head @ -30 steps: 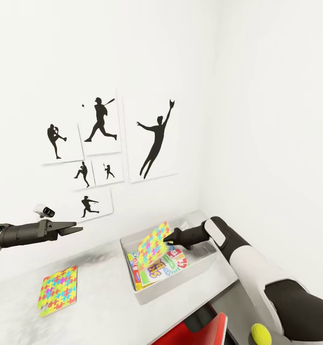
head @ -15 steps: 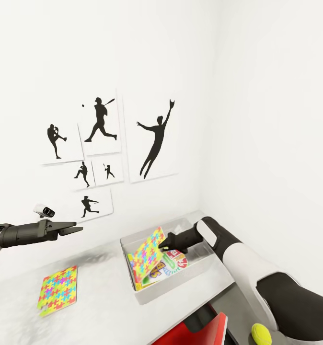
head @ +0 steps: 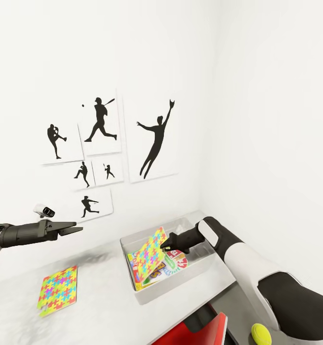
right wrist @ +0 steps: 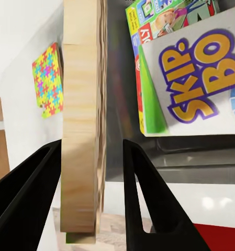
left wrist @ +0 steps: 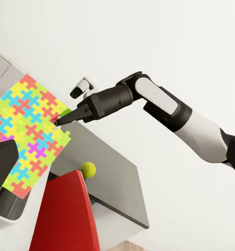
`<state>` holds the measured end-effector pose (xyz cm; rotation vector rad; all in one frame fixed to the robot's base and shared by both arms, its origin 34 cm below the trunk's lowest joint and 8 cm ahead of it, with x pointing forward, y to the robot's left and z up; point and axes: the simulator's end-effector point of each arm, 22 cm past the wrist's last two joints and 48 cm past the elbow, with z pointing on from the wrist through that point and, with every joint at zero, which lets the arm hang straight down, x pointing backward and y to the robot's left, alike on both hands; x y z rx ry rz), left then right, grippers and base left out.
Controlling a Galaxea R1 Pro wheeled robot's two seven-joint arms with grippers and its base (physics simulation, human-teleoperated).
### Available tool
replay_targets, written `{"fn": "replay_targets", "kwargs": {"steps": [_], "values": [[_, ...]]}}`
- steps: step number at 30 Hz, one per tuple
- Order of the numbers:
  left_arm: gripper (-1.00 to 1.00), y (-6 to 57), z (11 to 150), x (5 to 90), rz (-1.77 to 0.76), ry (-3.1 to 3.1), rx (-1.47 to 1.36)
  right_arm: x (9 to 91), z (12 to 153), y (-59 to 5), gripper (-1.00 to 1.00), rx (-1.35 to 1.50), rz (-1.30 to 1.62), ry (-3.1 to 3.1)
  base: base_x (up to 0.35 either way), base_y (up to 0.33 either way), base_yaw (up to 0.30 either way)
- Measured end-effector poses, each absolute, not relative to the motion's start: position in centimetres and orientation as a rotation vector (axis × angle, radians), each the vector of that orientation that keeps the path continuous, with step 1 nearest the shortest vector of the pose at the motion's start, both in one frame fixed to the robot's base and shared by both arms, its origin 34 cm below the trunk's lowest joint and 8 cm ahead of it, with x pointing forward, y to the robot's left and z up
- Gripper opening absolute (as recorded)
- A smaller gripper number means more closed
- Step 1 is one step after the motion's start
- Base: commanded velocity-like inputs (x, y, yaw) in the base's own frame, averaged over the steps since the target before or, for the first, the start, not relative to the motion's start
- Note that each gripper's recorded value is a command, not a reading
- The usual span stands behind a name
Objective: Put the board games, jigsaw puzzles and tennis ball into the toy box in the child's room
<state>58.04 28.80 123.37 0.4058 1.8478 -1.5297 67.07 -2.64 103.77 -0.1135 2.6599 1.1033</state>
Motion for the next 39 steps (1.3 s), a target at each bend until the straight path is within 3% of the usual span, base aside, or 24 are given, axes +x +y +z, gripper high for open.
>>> {"fn": "replay_targets", "kwargs": {"steps": [39], "values": [[1.0,27.9,127.4,58.8,-1.582,1.748,0.448,67.4,103.0,-3.1,-1.0,-0.106,1.103,2.666,0.0,0.0,0.0]]}}
